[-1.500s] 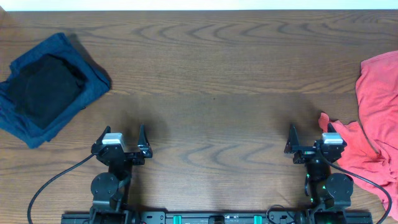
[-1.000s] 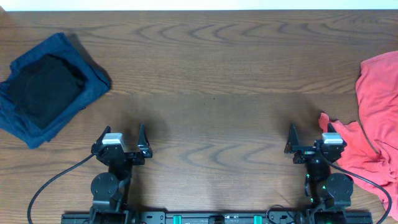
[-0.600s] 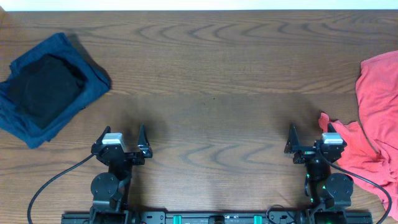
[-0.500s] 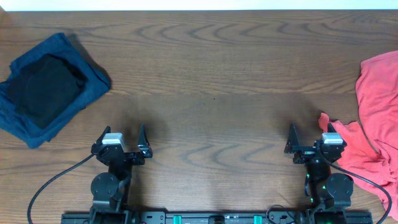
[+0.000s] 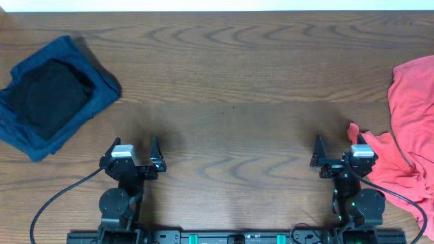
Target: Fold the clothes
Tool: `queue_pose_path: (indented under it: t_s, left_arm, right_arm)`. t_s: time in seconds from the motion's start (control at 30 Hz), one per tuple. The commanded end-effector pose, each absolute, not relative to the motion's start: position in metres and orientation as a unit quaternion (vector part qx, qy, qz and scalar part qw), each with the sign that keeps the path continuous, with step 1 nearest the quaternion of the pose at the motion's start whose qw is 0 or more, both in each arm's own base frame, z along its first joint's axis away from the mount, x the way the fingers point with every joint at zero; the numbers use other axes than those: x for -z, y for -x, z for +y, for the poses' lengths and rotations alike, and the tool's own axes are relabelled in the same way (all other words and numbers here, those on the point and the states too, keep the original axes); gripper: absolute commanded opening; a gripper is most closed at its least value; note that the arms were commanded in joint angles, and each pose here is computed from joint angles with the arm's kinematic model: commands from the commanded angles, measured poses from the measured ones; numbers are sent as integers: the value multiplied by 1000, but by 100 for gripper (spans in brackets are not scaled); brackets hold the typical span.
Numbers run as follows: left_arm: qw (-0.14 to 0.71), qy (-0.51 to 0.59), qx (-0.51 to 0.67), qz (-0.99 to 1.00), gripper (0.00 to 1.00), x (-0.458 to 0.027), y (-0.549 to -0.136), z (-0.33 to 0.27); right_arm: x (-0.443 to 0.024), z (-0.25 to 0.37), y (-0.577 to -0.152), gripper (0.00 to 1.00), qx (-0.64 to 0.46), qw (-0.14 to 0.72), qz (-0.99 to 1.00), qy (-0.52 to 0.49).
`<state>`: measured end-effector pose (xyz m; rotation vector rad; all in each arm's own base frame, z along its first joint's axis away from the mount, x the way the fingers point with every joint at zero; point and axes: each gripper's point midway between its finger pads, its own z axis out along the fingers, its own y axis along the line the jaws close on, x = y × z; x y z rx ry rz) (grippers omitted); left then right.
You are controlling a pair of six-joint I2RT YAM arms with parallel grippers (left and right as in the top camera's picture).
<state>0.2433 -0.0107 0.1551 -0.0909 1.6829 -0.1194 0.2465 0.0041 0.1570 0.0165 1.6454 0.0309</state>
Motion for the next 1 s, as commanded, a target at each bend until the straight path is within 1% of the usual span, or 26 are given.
queue_pose_path:
  t_s: [0.0, 0.77, 0.97]
  left_arm:
    - [649, 39, 46, 758, 98, -137, -244, -9]
    - [650, 39, 46, 758, 98, -137, -244, -9]
    - [649, 39, 46, 758, 98, -137, -244, -9]
  right_arm:
    - [-157, 5, -246, 99, -9, 681, 732, 0]
    - [-158, 5, -246, 99, -10, 683, 731, 1]
    - [-155, 9, -246, 99, -43, 677, 735, -18]
